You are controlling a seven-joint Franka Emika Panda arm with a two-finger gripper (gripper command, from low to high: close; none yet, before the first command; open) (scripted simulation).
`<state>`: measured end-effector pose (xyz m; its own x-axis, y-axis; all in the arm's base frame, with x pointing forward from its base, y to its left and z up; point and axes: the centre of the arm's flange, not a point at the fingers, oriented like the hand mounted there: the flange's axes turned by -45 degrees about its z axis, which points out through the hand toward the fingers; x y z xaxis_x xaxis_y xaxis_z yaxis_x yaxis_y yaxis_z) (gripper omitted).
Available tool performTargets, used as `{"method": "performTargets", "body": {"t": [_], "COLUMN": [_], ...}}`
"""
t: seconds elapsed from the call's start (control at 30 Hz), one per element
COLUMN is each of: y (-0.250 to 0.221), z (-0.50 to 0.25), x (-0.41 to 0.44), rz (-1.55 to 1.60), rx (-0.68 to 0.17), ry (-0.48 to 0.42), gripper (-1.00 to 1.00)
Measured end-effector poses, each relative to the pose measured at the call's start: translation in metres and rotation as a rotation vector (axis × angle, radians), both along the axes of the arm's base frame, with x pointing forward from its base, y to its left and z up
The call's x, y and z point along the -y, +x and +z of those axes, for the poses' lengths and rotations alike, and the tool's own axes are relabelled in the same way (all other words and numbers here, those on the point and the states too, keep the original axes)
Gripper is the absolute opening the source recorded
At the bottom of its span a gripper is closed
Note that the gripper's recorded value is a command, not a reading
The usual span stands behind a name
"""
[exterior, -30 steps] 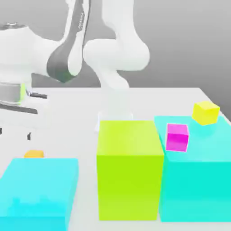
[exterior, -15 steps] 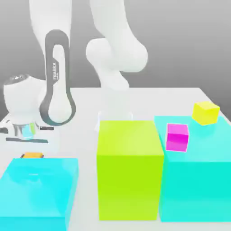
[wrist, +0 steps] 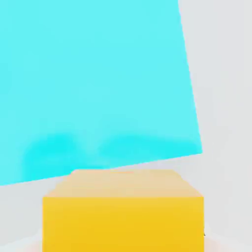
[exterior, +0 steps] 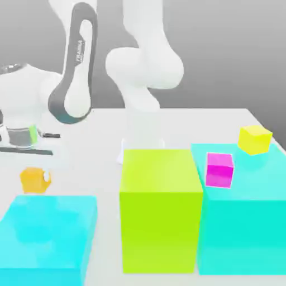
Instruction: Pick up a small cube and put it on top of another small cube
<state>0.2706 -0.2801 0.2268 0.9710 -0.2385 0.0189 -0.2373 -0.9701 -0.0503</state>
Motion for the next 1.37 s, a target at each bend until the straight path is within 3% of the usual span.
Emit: {"method": "performTargets", "body": {"t": [0.37,0.67,0.9,1.07,1.17,1.2,1.37], "y": [0.129,0.198,0.219,0.175,0.149,0.149,0.160], "z": [0.077,0.153,0.194,0.224,0.191,0.178,0.177], "x": [-0.093,-0.228,-0.408,-0.580,-0.633,-0.633,-0.620], "rz": [-0.005,0.069,0.384,0.688,0.794,0.792,0.763], "rx": [0.056,0.055,-0.025,-0.029,-0.015,-0.014,-0.014], "ry": [0.131,0.287,0.168,0.011,-0.042,-0.045,-0.044], "gripper": [-1.00,-1.00,-1.00,-1.00,-1.00,1.00,1.00]}}
